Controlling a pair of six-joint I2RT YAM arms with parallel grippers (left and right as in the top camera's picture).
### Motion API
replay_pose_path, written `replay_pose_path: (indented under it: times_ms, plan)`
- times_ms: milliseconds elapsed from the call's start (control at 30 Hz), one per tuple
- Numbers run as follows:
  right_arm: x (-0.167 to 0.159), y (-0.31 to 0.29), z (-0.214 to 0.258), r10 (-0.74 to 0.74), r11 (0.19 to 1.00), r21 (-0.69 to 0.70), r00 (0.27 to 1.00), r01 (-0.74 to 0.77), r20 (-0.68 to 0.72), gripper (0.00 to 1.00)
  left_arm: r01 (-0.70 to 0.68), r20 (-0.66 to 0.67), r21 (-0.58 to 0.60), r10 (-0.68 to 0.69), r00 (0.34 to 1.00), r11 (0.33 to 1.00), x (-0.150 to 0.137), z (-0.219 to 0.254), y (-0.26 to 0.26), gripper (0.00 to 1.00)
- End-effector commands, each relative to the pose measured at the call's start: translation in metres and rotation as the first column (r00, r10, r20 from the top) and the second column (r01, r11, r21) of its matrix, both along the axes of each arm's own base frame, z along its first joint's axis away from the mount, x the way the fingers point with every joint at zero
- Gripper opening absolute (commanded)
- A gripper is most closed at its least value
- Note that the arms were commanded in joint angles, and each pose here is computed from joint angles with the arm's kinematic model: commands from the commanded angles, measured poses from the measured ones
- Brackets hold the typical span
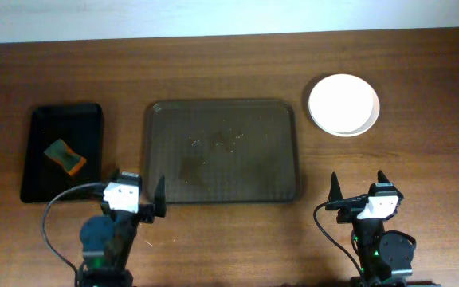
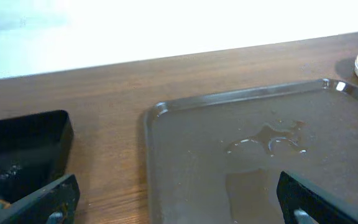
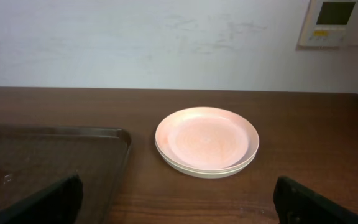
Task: Clean dirty plates on tray and stack at the side
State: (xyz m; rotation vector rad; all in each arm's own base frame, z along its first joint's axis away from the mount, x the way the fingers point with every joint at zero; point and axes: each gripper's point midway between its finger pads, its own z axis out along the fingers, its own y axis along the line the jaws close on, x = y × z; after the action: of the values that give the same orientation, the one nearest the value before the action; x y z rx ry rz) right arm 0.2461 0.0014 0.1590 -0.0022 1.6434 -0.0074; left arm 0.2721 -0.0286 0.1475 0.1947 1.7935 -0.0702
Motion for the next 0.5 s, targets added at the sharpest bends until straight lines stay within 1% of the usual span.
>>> replay_pose_path:
  times_ms: [0,67,167,200,233,267,333,467]
  plan:
    - [0.000,-0.005,-0.003,-0.023,1.000,-0.008,1.000,0.023,-0.005,0.98,-0.032,0.066,0.017,0.030,0.997,0.999,-0.007,0.003,0.006,1.00]
    - [0.000,-0.005,-0.003,-0.023,1.000,-0.008,1.000,0.023,-0.005,0.98,-0.054,0.086,0.018,0.052,0.995,0.998,-0.012,-0.006,0.010,1.00]
    - [0.000,-0.005,-0.003,-0.023,1.000,-0.008,1.000,0.023,-0.005,0.98,-0.117,0.111,0.024,0.114,0.987,0.993,-0.017,0.000,0.021,1.00]
    - [0.000,-0.004,-0.003,-0.022,1.000,-0.008,1.000,0.022,-0.005,0.98,-0.135,0.093,0.026,0.132,0.987,0.991,-0.020,-0.005,0.024,1.00]
    - [0.000,-0.005,-0.003,-0.023,1.000,-0.008,1.000,0.023,-0.005,0.98,-0.138,0.066,0.032,0.136,0.989,0.990,-0.023,-0.012,0.025,1.00]
    - [0.000,-0.005,-0.003,-0.023,1.000,-0.008,1.000,0.023,-0.005,0.98,-0.140,0.109,0.026,0.136,0.985,0.990,-0.024,-0.003,0.025,1.00]
    - [0.000,-0.004,-0.003,-0.022,1.000,-0.008,1.000,0.022,-0.005,0.98,-0.139,0.147,0.023,0.134,0.980,0.990,-0.026,0.006,0.025,1.00]
    - [0.000,-0.004,-0.003,-0.022,1.000,-0.008,1.000,0.022,-0.005,0.99,-0.129,0.157,0.020,0.124,0.980,0.991,-0.026,0.009,0.023,1.00]
